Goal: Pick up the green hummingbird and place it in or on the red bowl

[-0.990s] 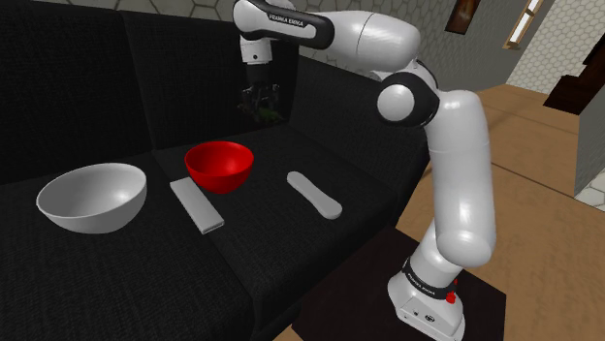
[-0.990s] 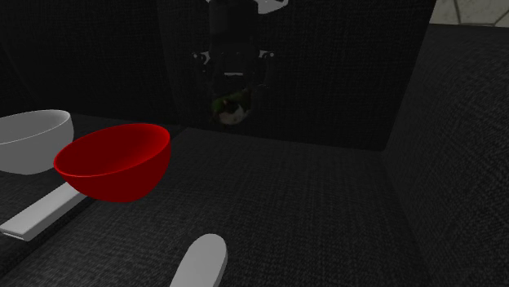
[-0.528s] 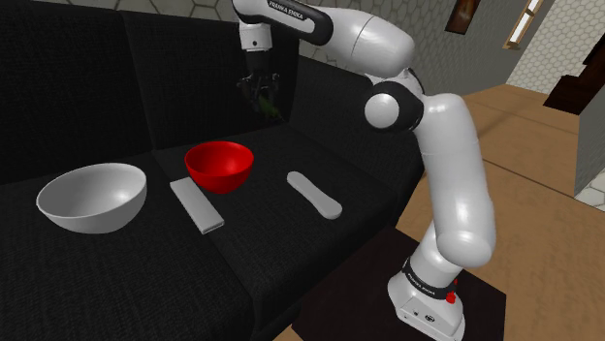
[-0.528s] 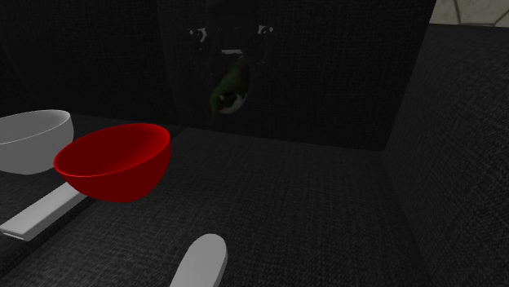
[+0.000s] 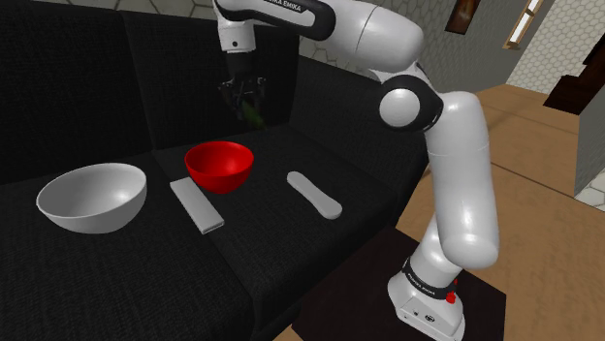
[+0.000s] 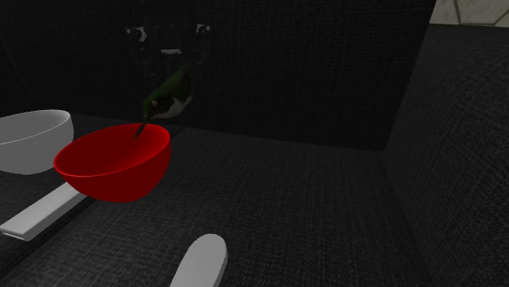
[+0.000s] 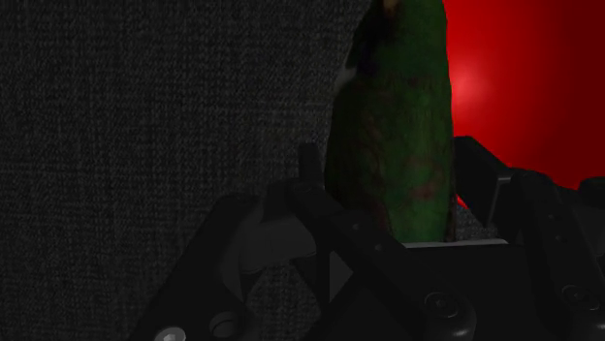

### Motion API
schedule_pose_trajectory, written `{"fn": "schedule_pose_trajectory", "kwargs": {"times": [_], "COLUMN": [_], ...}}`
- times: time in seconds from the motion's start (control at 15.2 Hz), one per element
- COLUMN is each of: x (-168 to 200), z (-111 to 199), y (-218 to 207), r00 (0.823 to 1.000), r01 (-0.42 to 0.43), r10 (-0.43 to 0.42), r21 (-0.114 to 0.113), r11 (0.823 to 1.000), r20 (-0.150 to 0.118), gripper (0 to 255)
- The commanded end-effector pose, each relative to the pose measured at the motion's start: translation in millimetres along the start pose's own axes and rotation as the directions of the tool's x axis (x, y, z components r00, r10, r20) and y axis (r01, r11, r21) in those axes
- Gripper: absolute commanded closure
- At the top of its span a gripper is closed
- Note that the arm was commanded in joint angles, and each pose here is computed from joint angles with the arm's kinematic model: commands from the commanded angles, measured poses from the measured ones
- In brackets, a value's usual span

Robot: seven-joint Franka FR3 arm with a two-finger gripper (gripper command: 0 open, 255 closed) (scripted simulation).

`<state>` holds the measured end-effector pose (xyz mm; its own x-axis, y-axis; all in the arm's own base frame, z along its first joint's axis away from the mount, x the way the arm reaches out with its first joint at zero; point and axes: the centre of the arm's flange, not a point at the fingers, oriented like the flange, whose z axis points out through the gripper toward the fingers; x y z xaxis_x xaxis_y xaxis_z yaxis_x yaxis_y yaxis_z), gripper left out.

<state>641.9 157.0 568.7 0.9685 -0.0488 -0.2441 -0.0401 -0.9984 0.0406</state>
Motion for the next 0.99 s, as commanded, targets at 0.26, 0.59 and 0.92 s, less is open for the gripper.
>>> {"fn": "schedule_pose_trajectory", "kwargs": {"times": [0.26, 0.59, 0.92], "x": [-26, -36, -30], "z": [1, 12, 38], "y": [-76, -114, -115], "r00": [1.0, 1.0, 1.0], "r01": [-0.001, -0.001, -0.001], "r10": [0.001, 0.001, 0.001], "r21": [0.0, 0.0, 0.0], "r11": [1.0, 1.0, 1.0], "r20": [-0.001, -0.001, -0.001], "gripper": [255, 255, 255]}}
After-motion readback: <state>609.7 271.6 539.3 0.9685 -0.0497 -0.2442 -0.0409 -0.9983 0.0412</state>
